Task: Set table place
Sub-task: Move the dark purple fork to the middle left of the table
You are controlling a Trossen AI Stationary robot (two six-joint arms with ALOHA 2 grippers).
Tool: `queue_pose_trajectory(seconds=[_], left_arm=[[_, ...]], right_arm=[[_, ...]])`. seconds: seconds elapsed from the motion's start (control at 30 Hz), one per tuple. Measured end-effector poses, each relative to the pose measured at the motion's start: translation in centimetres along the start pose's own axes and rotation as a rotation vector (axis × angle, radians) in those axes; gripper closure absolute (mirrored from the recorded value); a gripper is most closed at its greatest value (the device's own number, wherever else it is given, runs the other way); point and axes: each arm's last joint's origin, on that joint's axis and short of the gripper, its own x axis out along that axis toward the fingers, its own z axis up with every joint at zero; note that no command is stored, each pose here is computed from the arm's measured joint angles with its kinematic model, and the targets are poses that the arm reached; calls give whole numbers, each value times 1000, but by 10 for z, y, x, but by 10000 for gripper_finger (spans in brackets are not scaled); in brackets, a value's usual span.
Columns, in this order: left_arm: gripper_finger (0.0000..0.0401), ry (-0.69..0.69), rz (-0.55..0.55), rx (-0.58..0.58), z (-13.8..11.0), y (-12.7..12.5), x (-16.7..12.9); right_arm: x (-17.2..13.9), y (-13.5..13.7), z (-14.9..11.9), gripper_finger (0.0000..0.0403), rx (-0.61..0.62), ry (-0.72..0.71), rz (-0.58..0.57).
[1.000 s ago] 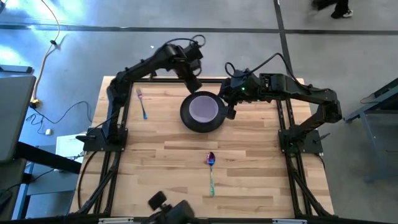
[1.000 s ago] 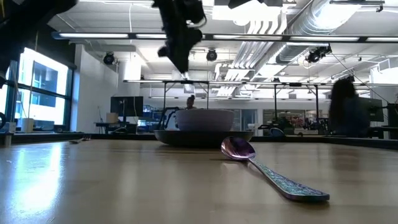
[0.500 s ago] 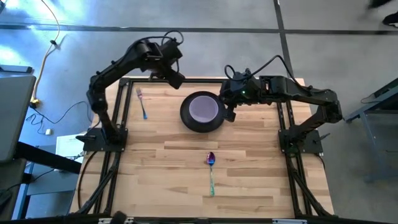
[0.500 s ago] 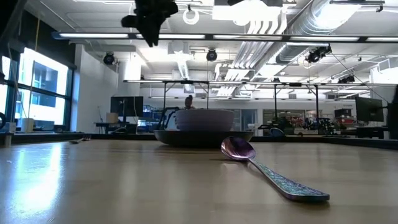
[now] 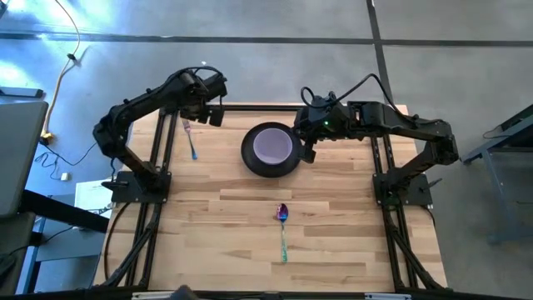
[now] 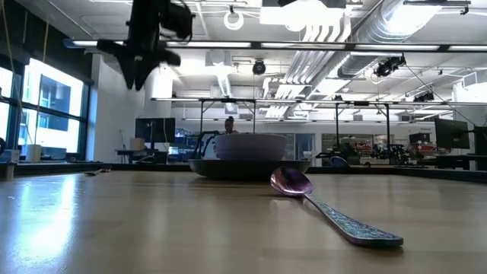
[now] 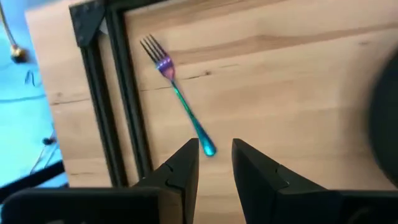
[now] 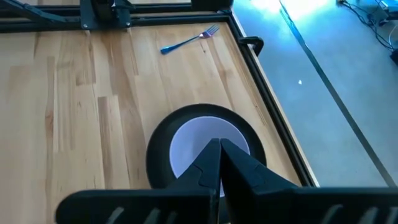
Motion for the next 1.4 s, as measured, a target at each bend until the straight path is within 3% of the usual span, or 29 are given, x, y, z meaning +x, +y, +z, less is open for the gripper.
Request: queue_pose_trajectory(seconds=[0.23, 0.57, 0.8, 1.07, 1.4], left_arm=[[316, 88, -92, -93, 9, 1, 66], [316, 146, -66, -248, 10, 25, 121], [316, 83, -112, -317, 16, 22, 123], [315, 33, -195, -248, 20, 10, 118], [316, 20, -153, -250, 21, 8, 113]], right_arm=[[0, 0, 0, 403, -2, -5, 0], [0, 0, 2, 403, 0, -19, 0], [0, 0, 3, 403, -3, -33, 0], [0, 0, 4, 403, -8, -37, 0], [0, 0, 3, 403, -6, -35, 0]])
